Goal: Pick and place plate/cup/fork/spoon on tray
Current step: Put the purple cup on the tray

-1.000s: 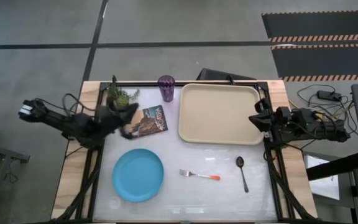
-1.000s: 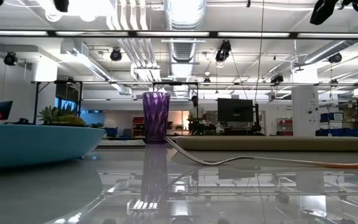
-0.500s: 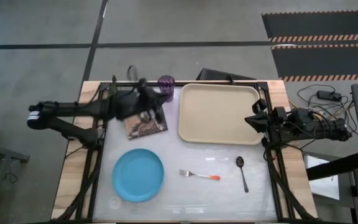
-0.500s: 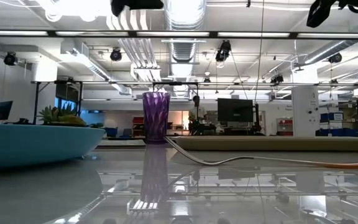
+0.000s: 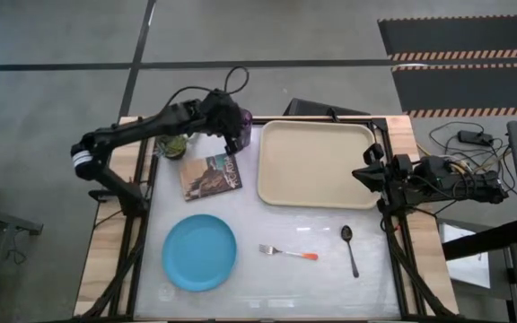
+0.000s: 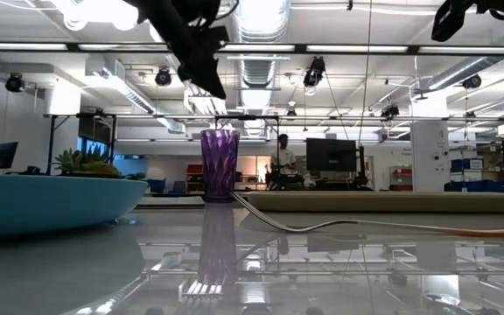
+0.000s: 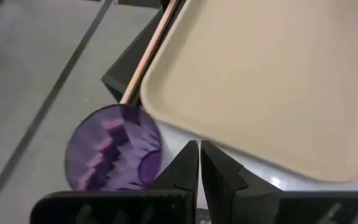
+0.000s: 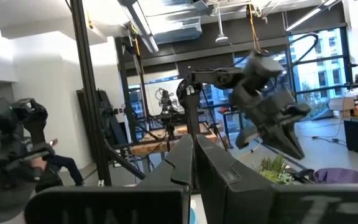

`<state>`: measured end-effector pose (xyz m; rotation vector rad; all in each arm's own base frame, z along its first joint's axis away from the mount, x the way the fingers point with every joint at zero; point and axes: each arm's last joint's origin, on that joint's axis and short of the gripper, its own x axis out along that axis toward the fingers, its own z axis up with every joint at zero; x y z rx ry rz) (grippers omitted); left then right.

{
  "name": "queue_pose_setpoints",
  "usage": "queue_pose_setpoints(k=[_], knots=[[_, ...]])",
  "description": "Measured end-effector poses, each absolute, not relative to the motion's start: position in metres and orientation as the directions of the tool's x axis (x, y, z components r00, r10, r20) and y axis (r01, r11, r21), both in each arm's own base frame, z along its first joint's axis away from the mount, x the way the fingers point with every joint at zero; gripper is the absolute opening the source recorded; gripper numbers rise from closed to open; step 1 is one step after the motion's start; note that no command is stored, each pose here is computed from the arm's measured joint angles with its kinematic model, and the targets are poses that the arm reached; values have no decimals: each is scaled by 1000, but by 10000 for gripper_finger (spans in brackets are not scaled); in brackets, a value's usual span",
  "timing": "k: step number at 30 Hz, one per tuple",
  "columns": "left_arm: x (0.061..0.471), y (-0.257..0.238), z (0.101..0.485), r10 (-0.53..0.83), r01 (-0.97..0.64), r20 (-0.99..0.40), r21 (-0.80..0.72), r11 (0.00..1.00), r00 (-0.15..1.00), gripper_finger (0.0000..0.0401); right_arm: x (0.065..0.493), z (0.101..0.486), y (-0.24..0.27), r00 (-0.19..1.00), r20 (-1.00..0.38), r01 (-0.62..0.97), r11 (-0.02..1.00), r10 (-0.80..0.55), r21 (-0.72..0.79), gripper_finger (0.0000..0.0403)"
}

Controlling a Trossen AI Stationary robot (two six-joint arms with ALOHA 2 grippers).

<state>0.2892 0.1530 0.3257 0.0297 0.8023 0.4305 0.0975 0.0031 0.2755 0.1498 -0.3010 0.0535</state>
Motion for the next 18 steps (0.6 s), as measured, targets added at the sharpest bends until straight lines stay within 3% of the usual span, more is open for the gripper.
queue_pose_setpoints(k=[8, 18], knots=[[291, 168, 316, 358, -304, -739, 214, 928, 570, 17, 98, 275, 3, 955, 294, -74, 987, 30, 140, 9], [290, 173, 314, 365, -295, -733, 231, 927, 574, 138, 98, 273, 3, 961, 276, -69, 989, 30, 132, 9]])
